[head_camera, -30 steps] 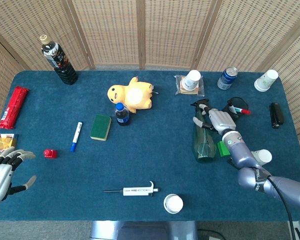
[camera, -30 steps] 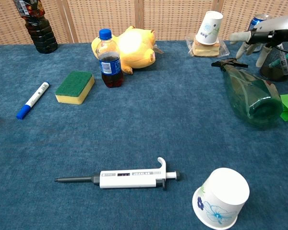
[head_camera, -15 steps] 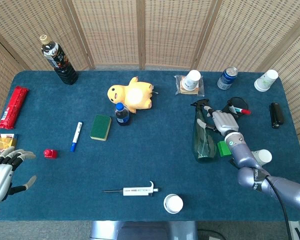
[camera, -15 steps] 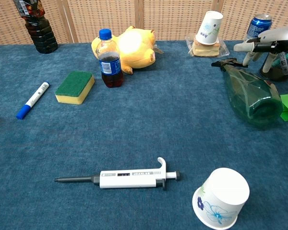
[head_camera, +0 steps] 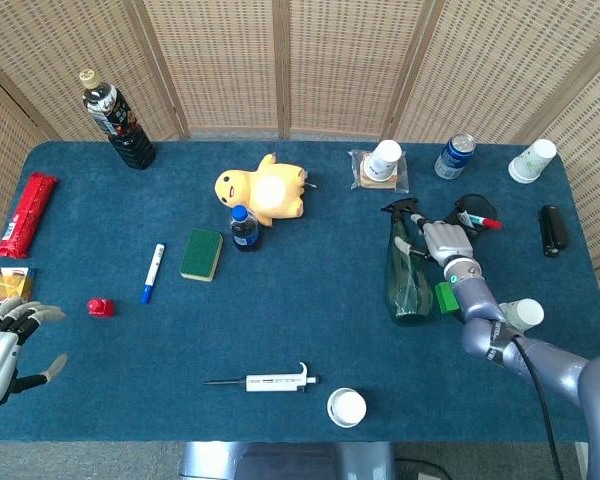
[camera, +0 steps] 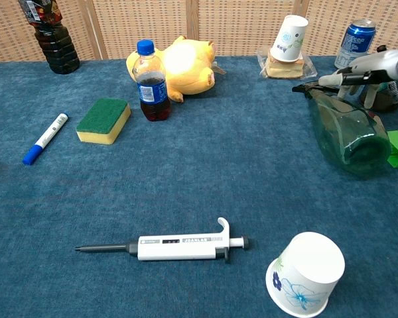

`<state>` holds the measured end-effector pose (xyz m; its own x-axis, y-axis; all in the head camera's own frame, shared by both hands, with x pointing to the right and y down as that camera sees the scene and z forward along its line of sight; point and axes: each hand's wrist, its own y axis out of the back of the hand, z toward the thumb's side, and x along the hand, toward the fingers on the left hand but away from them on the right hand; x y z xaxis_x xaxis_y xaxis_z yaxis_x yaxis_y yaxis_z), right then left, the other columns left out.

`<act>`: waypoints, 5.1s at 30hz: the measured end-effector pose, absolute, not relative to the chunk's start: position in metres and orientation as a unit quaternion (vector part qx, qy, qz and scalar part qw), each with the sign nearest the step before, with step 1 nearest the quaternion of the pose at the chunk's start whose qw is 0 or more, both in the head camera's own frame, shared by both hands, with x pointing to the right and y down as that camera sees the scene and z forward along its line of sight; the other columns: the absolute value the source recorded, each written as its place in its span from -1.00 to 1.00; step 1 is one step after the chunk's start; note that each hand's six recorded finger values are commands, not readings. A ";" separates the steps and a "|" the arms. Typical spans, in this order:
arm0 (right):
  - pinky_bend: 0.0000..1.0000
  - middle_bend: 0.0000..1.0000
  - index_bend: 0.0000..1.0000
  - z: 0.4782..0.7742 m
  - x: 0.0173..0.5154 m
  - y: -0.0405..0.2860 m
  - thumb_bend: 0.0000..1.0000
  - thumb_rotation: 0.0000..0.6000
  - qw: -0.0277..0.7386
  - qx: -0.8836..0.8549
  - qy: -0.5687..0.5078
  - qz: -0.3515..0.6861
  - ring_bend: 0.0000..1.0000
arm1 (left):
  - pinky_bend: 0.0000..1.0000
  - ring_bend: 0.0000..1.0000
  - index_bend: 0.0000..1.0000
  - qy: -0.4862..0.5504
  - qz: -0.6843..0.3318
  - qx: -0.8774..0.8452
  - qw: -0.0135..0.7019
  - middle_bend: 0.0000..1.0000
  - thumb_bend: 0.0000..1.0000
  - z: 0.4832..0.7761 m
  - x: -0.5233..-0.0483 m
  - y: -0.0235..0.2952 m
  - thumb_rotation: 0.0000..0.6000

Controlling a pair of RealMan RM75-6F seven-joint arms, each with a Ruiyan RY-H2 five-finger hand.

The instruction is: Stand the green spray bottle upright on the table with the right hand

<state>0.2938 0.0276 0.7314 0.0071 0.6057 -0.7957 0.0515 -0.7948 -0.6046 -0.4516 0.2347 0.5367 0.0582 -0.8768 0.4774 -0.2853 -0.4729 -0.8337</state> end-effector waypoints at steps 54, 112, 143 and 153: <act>-0.51 -0.63 -0.98 0.647 0.133 0.115 -0.31 -0.07 0.408 -0.715 -0.116 0.556 -0.80 | -0.83 -0.58 -0.37 0.426 -0.524 -0.688 0.266 -0.39 -0.34 0.552 -0.457 0.238 1.00; 0.11 0.09 0.14 0.699 0.110 0.131 -0.30 1.00 0.400 -0.642 -0.103 0.646 -0.04 | -0.85 -0.58 -0.38 0.432 -0.522 -0.689 0.257 -0.39 -0.34 0.559 -0.473 0.238 1.00; 0.15 0.15 0.25 0.592 0.132 0.053 -0.41 1.00 0.103 -0.817 -0.488 0.291 0.03 | -0.84 -0.58 -0.41 0.432 -0.530 -0.674 0.281 -0.39 -0.34 0.541 -0.467 0.237 1.00; 0.13 0.15 0.22 0.610 0.154 0.042 -0.44 1.00 0.066 -0.790 -0.575 0.201 0.01 | -0.85 -0.59 -0.41 0.421 -0.537 -0.668 0.296 -0.39 -0.34 0.531 -0.463 0.234 1.00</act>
<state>0.1544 0.0420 0.6102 0.2581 0.9353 -0.2422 0.8820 -0.3304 -0.3360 -0.4631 0.2340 0.5313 0.0688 -0.8813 0.4675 -0.2450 -0.4692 -0.8484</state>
